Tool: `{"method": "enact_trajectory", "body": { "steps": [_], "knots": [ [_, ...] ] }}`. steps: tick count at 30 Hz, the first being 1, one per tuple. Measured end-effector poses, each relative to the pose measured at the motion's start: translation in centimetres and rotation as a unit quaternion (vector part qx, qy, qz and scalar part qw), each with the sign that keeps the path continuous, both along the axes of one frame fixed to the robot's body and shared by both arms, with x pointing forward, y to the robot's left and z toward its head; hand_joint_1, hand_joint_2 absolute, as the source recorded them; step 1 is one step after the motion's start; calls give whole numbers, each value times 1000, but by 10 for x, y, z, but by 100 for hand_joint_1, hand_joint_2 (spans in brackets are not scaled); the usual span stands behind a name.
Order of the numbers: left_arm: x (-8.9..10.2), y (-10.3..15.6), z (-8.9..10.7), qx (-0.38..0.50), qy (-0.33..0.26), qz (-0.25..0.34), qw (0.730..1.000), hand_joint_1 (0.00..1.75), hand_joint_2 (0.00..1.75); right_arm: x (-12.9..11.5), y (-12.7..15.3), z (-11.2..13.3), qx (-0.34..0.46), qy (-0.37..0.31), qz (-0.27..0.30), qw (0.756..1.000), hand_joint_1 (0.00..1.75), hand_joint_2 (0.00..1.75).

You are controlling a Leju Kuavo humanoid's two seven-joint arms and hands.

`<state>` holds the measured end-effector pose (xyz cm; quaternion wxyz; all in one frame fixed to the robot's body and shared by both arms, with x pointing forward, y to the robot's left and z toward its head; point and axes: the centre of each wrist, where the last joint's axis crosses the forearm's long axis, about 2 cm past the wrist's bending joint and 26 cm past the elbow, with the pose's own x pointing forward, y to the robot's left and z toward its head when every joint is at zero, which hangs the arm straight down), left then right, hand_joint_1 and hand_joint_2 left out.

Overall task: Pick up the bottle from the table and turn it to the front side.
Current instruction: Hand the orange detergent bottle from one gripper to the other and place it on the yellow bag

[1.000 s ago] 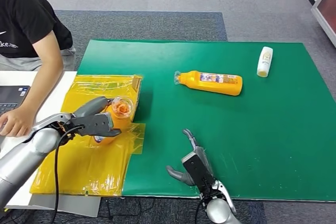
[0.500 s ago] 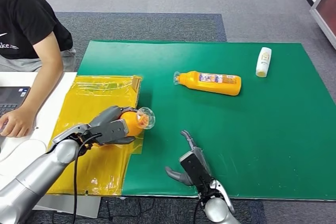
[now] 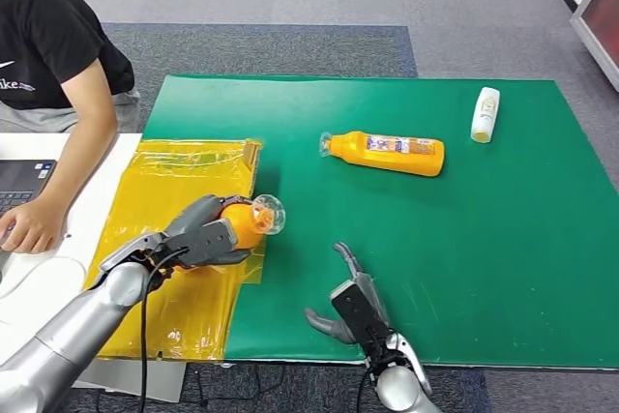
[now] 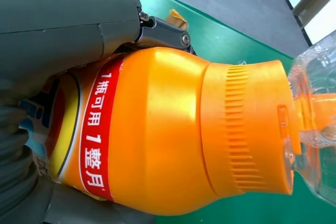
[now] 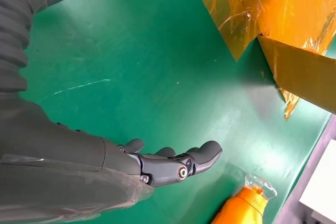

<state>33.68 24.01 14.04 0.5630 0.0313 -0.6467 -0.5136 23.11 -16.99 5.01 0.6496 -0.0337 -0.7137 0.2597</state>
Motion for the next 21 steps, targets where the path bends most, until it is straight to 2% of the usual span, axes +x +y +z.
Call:
{"method": "enact_trajectory", "body": {
  "steps": [2, 4, 8, 11, 13, 14, 16, 18, 20, 21],
  "knots": [
    [1, 1, -1, -6, 4, 6, 1000, 100, 175, 0, 0, 0, -2, 1, 1, 1000, 0, 175],
    [1, 3, -3, -10, 9, 11, 1000, 105, 175, 0, 0, -1, -4, 3, 1, 1000, 0, 175],
    [2, 3, -8, -14, 22, 18, 1000, 153, 175, 0, 0, -3, -8, 7, 2, 1000, 0, 175],
    [2, 1, -12, -15, 31, 19, 999, 163, 175, 0, 1, -4, -11, 13, 1, 1000, 0, 175],
    [2, 1, -14, -16, 37, 20, 999, 157, 175, 0, 1, -5, -14, 17, 1, 1000, 0, 175],
    [3, 1, -15, -17, 41, 21, 999, 151, 175, 1, 1, -5, -15, 19, 1, 1000, 0, 175],
    [4, 2, -15, -21, 48, 23, 998, 88, 175, 1, 1, -6, -18, 22, 1, 1000, 0, 175],
    [6, 4, -15, -24, 56, 27, 998, 16, 175, 1, 1, -7, -20, 26, 0, 999, 0, 175],
    [6, 5, -17, -26, 67, 28, 997, 0, 175, 1, 1, -9, -24, 31, -1, 999, 0, 175],
    [5, 5, -19, -27, 74, 29, 996, 0, 175, 0, 1, -9, -26, 34, -2, 999, 0, 175]
  ]
}}
